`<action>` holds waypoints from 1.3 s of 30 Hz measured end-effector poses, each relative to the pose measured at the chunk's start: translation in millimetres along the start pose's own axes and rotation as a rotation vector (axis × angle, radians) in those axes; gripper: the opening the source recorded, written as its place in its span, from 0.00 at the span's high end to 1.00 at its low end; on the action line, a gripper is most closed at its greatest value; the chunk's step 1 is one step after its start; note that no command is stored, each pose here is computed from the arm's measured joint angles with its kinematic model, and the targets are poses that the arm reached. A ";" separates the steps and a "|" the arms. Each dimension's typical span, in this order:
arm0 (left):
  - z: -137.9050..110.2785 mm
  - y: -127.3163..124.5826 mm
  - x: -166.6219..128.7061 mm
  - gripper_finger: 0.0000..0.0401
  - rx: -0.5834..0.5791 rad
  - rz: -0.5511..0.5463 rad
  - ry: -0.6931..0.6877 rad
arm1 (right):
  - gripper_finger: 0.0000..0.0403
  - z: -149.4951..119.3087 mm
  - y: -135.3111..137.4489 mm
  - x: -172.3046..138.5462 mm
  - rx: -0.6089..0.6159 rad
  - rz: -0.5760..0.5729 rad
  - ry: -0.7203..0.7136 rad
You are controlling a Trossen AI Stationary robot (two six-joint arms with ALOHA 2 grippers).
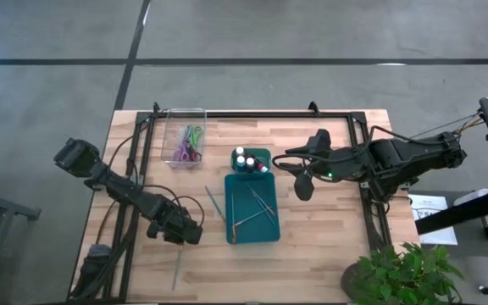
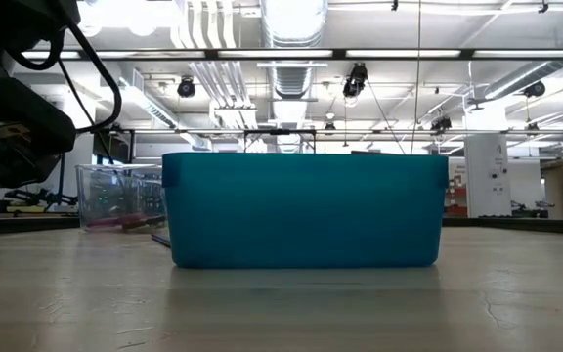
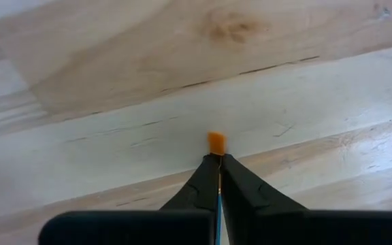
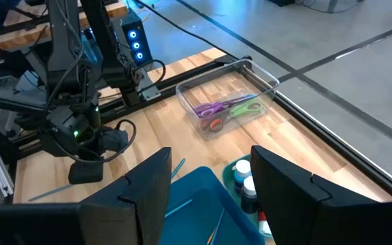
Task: Pick & Place Paint Supplies
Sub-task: Put the blue paintbrush into the blue bin
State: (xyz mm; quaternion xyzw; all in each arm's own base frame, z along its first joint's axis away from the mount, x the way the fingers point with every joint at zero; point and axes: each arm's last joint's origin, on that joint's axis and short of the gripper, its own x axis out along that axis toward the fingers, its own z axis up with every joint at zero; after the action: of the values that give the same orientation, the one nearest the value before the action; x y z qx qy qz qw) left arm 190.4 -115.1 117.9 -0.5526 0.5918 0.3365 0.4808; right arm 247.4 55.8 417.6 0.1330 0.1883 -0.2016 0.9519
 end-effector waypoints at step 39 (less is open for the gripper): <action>-4.9 -17.4 -24.8 1.00 0.131 -0.352 -0.165 | 0.51 -0.8 1.5 -0.7 0.017 0.023 0.011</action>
State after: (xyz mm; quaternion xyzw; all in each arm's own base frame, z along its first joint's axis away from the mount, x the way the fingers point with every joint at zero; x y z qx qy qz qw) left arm 204.7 -114.3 145.1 -0.5858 0.4653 0.2522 0.6138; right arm 247.2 57.6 417.5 0.1443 0.1904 -0.1913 0.9520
